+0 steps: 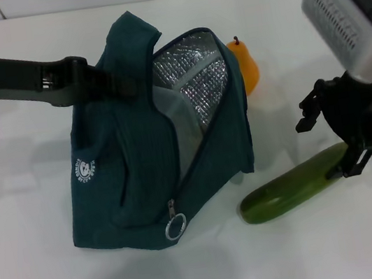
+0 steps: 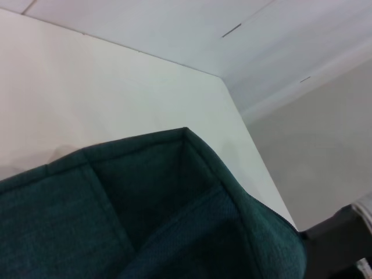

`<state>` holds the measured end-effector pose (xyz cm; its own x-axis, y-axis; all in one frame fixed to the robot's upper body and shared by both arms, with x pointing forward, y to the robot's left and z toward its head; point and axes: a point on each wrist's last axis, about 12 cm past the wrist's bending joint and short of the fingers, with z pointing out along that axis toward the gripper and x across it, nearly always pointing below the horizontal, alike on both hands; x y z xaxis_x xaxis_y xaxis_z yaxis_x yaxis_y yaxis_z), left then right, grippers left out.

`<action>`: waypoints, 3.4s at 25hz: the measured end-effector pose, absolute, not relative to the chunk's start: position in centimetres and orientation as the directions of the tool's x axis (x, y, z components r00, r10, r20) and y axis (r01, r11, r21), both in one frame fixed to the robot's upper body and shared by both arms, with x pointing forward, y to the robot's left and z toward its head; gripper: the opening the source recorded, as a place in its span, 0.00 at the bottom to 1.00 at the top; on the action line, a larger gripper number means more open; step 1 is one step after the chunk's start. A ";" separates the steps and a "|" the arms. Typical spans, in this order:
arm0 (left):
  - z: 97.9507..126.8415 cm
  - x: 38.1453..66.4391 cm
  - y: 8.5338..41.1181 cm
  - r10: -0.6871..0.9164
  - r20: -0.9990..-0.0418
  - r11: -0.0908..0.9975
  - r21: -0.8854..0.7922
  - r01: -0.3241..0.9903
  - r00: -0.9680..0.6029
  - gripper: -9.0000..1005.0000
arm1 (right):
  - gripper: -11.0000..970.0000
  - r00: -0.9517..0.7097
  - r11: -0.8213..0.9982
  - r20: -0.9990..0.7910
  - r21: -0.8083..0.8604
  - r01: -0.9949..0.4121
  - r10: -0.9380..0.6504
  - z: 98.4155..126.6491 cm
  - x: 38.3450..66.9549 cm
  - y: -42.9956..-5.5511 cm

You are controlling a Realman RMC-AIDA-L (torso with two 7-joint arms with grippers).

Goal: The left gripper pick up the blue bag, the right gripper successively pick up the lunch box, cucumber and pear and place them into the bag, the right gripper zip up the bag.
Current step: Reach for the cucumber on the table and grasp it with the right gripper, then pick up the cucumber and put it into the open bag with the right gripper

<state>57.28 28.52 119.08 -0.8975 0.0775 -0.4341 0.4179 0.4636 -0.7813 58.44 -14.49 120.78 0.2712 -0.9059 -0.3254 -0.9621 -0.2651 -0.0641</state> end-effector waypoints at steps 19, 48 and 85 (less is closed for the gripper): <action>119.0 57.5 28.0 0.075 -0.436 0.455 -0.785 0.420 -0.897 0.05 | 0.85 0.295 -0.293 -0.287 -0.052 -0.955 -0.911 117.1 58.2 -12.2; 119.0 57.5 27.8 0.080 -0.436 0.457 -0.783 0.422 -0.896 0.05 | 0.83 0.289 -0.288 -0.286 -0.048 -0.956 -0.913 113.7 58.0 -11.5; 118.9 57.3 28.1 0.078 -0.427 0.453 -0.790 0.413 -0.901 0.06 | 0.60 -0.014 -0.238 -0.790 0.202 -0.950 -0.614 121.9 56.5 -15.3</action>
